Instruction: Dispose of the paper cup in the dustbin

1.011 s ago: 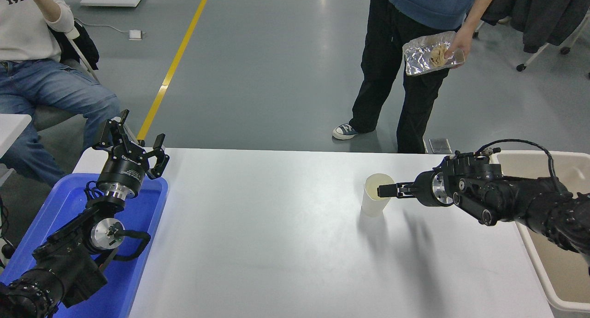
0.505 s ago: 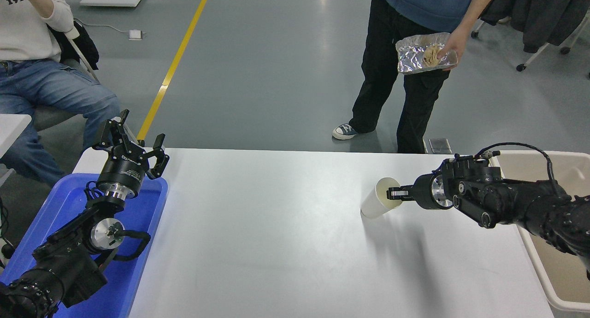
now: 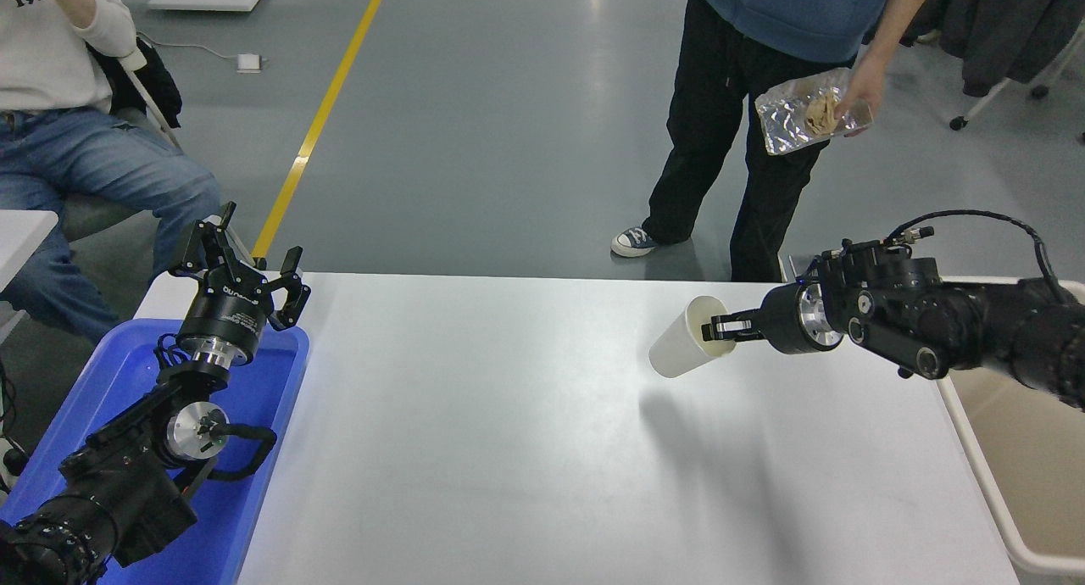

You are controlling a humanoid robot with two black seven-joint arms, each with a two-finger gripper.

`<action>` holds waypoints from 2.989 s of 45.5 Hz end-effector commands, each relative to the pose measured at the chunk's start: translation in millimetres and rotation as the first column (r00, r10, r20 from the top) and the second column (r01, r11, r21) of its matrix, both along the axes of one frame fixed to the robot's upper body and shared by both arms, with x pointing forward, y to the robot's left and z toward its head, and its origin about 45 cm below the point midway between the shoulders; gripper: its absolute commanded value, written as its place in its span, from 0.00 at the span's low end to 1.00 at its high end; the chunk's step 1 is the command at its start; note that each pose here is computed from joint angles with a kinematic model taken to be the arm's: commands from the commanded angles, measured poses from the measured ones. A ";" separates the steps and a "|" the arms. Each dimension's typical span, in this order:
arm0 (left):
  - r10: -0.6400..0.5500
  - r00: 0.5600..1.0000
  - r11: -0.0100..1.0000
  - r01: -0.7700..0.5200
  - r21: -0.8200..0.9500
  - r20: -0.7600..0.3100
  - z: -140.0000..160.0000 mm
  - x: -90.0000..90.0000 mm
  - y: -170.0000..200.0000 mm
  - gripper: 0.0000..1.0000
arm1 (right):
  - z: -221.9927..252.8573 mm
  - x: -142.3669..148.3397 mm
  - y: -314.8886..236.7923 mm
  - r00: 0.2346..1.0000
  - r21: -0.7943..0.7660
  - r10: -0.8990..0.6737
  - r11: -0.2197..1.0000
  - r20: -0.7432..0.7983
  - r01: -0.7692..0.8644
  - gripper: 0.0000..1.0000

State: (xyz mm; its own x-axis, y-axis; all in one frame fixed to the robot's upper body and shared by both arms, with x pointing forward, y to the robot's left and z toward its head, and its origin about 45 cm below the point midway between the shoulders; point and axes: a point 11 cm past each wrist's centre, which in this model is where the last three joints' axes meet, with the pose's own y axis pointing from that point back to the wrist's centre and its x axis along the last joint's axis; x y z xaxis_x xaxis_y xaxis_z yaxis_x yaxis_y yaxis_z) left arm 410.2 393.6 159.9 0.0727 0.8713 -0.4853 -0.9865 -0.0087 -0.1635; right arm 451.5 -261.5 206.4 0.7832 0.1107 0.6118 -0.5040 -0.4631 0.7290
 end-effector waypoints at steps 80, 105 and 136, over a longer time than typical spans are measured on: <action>0.001 1.000 1.000 -0.001 0.002 0.000 0.3 -0.2 1.0 1.00 | -48.1 -173.6 -385.7 -0.182 0.486 -0.851 -0.442 -0.492 0.754 0.00; -0.001 1.000 1.000 0.001 0.001 -0.001 -0.2 -0.2 0.0 1.00 | -109.8 -191.7 -353.6 -0.731 0.284 -0.351 -0.933 -0.585 0.221 0.00; 0.000 1.000 1.000 0.000 0.001 0.000 0.0 -0.1 0.2 1.00 | -122.3 -157.2 -317.4 -0.624 0.245 -0.396 -0.916 -0.673 0.318 0.00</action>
State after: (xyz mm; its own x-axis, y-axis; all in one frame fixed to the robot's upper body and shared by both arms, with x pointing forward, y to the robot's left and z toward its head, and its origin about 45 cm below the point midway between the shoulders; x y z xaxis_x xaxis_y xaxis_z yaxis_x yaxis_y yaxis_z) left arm 410.2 393.6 159.9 0.0731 0.8719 -0.4843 -0.9866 -0.0078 -0.1629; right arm 282.5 -590.1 88.2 -0.9250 -0.3798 -0.0124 -0.2669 0.6260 0.7327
